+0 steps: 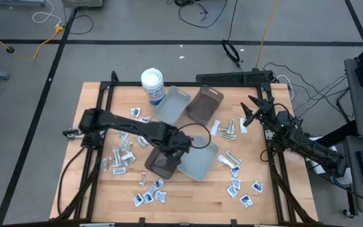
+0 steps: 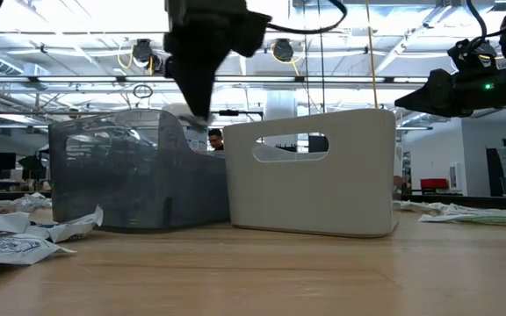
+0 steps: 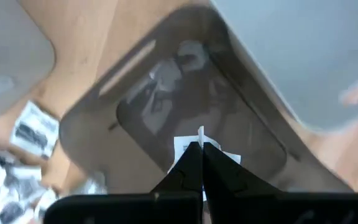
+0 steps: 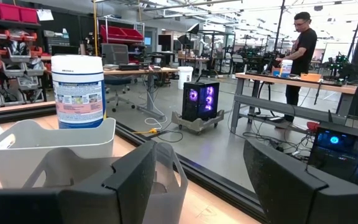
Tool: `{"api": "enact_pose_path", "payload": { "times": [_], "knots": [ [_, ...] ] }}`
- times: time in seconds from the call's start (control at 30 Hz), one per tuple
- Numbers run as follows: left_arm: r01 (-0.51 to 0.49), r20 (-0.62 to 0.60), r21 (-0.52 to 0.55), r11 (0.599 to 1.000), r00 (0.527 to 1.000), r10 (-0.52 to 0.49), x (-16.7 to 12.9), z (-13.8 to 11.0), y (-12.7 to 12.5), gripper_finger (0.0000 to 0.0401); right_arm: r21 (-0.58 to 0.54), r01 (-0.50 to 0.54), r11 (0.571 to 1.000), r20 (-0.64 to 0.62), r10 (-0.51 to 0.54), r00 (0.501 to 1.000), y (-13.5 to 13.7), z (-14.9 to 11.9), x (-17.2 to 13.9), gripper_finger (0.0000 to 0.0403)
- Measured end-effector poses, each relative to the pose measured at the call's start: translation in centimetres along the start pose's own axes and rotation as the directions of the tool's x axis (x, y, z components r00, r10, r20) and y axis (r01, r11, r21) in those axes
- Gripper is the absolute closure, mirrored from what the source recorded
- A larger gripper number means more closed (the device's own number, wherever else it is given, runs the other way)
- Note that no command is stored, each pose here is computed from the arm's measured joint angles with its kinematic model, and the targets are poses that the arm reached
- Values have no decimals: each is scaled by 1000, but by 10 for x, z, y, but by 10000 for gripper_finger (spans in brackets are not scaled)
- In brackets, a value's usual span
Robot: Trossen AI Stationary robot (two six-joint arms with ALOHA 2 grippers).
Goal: Pick & Place First Aid Supplies
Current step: Put the blue alcohol pad into the bottom black bin
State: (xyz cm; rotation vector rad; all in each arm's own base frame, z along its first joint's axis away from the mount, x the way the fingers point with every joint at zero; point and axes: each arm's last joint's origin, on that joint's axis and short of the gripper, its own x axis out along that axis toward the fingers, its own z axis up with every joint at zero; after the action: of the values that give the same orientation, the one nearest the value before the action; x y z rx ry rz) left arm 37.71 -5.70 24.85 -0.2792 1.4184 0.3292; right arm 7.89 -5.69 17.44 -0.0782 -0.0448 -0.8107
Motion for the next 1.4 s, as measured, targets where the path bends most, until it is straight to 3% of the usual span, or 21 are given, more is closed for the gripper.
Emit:
{"api": "enact_pose_path", "payload": {
  "times": [0.37,0.67,0.8,1.17,1.3,1.4],
  "knots": [
    [-134,-73,-12,991,988,133,54,4,-17,401,0,0,1000,0,0,1000,0,0,0,165],
    [-125,-80,-29,992,989,123,65,6,-20,394,0,0,1000,0,0,1000,0,0,0,165],
    [-127,-75,-56,990,990,122,59,4,-19,357,0,0,1000,0,0,1000,0,0,0,165],
    [-75,-109,-35,997,991,71,55,3,-19,183,0,-1,1000,0,1,1000,0,0,0,165],
    [-20,-142,-10,1000,990,18,50,2,-15,149,0,0,1000,1,0,1000,0,0,0,165],
    [27,-135,-4,1000,990,-27,29,0,-9,135,0,-1,1000,0,1,1000,0,0,0,165]
  ]
}}
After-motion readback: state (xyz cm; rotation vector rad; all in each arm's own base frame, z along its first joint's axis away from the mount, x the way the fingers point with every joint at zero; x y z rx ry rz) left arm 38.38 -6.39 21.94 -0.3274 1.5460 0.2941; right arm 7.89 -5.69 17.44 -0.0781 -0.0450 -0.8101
